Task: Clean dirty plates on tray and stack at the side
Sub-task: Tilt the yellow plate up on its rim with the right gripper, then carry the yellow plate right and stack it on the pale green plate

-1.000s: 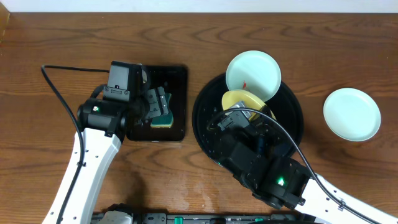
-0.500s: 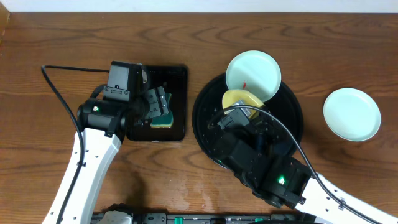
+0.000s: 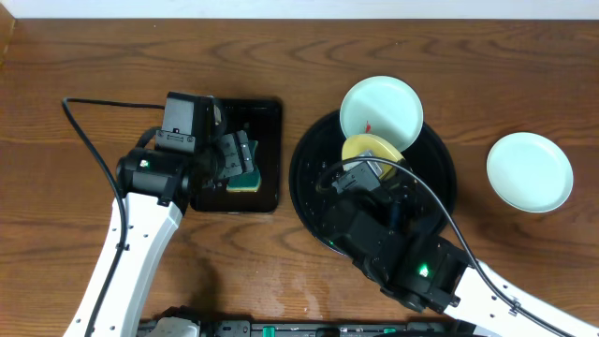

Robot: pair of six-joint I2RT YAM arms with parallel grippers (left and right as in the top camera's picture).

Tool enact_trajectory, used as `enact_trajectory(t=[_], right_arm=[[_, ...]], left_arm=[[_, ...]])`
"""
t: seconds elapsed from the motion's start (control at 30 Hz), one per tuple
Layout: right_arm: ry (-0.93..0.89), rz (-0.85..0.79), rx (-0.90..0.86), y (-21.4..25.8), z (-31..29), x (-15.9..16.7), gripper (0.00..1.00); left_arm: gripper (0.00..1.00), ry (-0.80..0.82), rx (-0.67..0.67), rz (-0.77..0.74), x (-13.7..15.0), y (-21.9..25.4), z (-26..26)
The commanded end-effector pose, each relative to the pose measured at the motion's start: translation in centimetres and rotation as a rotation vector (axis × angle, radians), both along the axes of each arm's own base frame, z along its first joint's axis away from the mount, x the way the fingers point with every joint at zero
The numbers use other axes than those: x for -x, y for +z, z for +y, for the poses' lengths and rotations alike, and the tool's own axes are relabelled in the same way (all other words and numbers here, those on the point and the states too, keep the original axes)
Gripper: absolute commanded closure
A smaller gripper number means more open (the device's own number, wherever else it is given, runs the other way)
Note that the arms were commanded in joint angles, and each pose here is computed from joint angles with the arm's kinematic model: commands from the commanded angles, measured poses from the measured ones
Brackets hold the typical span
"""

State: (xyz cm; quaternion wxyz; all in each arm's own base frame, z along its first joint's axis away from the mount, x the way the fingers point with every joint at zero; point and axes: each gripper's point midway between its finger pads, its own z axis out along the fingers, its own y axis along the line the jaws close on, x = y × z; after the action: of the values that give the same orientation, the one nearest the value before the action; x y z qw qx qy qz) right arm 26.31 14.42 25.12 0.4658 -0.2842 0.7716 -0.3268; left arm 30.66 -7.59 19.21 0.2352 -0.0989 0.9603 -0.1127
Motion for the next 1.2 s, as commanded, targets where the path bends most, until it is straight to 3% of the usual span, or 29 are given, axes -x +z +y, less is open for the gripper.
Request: enact_trajectory(t=[0.0,0.13,0.3,0.57,0.7,0.97,1.17], right_arm=[[-0.046,-0.037,-0.03,1.0,-0.7,-0.3,0.99],[-0.066,0.007,-0.163,-0.2,-0.5,-0.6,0.99],[-0.194,0.165,-0.512,-3.8,-1.4,-1.6,0.99],[-0.434,0.367,-0.976,-6.2,-9.2,-4.3,0.99],[-0.62,0.292,-1.162,-6.4,-16.6,-5.3,0.99],[-1.06,-0.027,-1.319,-8.6,-31.8,-4.7,0.99],[-1.292,-0.016,-1.299,-13.5,-37.0,-2.2,0.99]], left_arm=[[0.16,-0.004,-0.001,-0.025,-0.3,0.9,0.1],[0.16,-0.004,-0.001,-0.025,-0.3,0.9,0.1],[0.16,-0.004,-0.001,-0.025,-0.3,0.9,0.1],[0.16,-0.004,-0.001,-0.025,-0.3,0.9,0.1],[0.16,-0.004,-0.001,-0.025,-0.3,0.9,0.1],[0.16,-0.004,-0.001,-0.025,-0.3,0.9,0.1],[0.16,-0.004,-0.001,-0.025,-0.3,0.9,0.1]])
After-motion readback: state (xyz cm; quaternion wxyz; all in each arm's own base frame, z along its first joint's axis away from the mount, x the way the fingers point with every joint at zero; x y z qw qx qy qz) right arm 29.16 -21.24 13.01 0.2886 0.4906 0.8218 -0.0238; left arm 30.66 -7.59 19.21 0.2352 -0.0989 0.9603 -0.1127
